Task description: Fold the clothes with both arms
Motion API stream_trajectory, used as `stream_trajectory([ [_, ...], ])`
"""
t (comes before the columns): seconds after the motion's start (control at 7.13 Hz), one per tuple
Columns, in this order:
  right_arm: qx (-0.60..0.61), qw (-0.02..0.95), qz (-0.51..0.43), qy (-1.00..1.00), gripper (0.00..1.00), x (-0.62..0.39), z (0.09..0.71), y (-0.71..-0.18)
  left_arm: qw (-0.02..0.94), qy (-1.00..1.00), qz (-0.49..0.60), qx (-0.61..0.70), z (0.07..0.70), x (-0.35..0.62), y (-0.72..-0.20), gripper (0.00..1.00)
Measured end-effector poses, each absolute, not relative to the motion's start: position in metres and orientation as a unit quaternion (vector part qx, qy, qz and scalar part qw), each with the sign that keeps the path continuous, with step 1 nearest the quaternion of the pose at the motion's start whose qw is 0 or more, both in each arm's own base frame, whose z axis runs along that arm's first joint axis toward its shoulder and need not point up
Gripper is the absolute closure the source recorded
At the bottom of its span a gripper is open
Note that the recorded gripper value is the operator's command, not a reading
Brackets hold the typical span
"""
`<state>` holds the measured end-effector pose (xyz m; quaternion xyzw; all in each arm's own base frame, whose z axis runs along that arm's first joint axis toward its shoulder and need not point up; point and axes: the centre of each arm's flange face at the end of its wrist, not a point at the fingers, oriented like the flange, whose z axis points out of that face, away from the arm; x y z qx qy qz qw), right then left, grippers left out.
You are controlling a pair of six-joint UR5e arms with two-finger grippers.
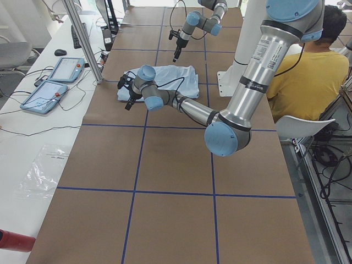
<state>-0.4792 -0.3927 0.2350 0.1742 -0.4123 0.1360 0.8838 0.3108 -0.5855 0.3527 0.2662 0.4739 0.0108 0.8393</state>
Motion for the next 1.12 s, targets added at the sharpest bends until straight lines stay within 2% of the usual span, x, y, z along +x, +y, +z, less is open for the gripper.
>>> stream_trajectory([
  [0.56, 0.154, 0.868, 0.162, -0.444, 0.0, -0.417, 0.248, -0.399, 0.811, 0.559, -0.007, 0.173, 0.299, 0.387, -0.441, 0.0],
  [1.12, 0.157, 0.854, 0.155, -0.472, 0.0, -0.399, 0.283, -0.39, 0.857, 0.497, -0.026, 0.132, 0.304, 0.489, -0.359, 0.0],
])
